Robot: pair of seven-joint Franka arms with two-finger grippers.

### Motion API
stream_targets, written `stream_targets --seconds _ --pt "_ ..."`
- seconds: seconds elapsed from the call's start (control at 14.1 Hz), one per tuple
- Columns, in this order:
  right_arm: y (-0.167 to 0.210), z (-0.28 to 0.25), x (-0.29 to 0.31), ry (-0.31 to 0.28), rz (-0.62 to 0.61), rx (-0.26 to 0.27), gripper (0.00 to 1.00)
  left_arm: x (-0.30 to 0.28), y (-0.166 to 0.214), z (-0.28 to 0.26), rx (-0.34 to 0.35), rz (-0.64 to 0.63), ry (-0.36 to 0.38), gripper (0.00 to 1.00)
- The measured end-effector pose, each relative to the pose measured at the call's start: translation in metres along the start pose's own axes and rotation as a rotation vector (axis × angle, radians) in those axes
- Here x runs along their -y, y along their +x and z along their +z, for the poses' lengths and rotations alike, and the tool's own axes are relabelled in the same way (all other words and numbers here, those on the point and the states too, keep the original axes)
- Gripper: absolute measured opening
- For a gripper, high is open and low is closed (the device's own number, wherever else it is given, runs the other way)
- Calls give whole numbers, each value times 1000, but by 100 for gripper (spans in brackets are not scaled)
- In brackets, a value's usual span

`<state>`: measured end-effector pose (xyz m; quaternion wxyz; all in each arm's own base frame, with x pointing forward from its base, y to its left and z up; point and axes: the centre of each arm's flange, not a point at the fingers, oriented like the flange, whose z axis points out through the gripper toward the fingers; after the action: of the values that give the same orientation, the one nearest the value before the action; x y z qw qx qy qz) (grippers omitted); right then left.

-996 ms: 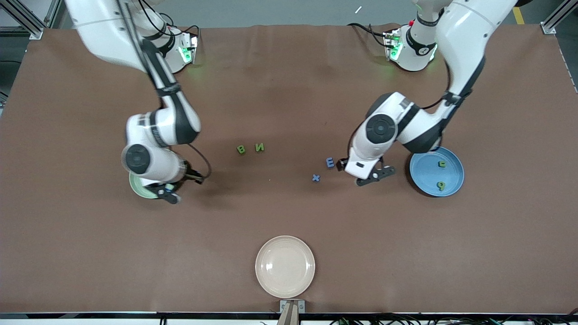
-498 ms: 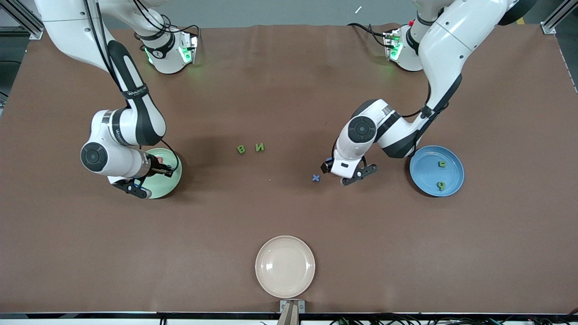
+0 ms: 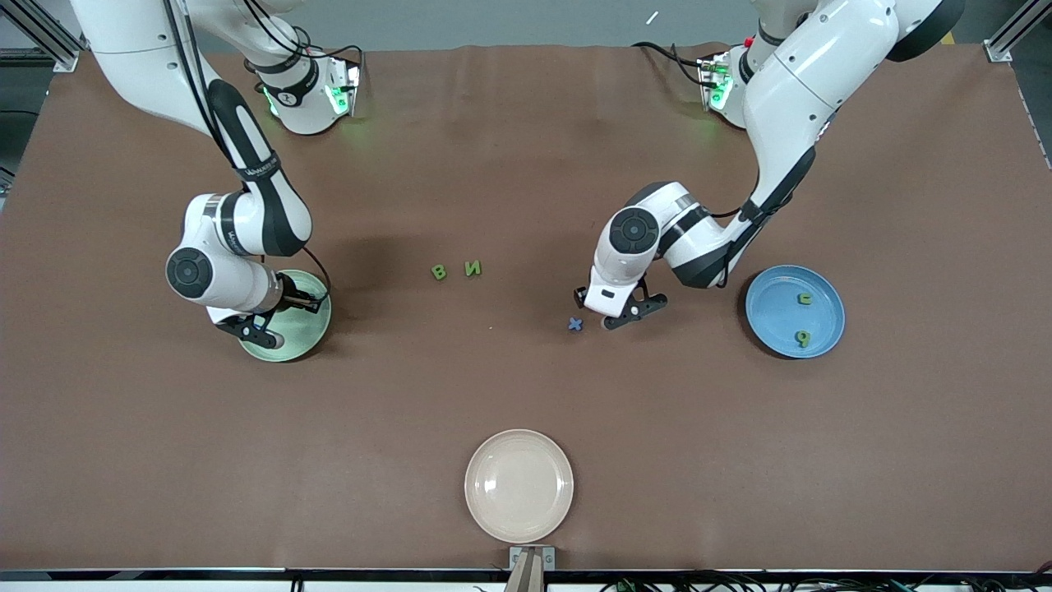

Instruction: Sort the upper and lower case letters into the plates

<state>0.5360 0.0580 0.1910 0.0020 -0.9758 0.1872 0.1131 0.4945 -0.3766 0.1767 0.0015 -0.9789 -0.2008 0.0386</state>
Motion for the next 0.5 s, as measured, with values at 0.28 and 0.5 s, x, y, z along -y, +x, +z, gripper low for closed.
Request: stream_targets --seconds 0.28,0.5 --pt "7 0 -16 6 -2 3 35 -3 -6 3 4 11 1 51" --pt "6 0 -13 7 -7 4 35 -5 -7 2 1 13 -8 33"
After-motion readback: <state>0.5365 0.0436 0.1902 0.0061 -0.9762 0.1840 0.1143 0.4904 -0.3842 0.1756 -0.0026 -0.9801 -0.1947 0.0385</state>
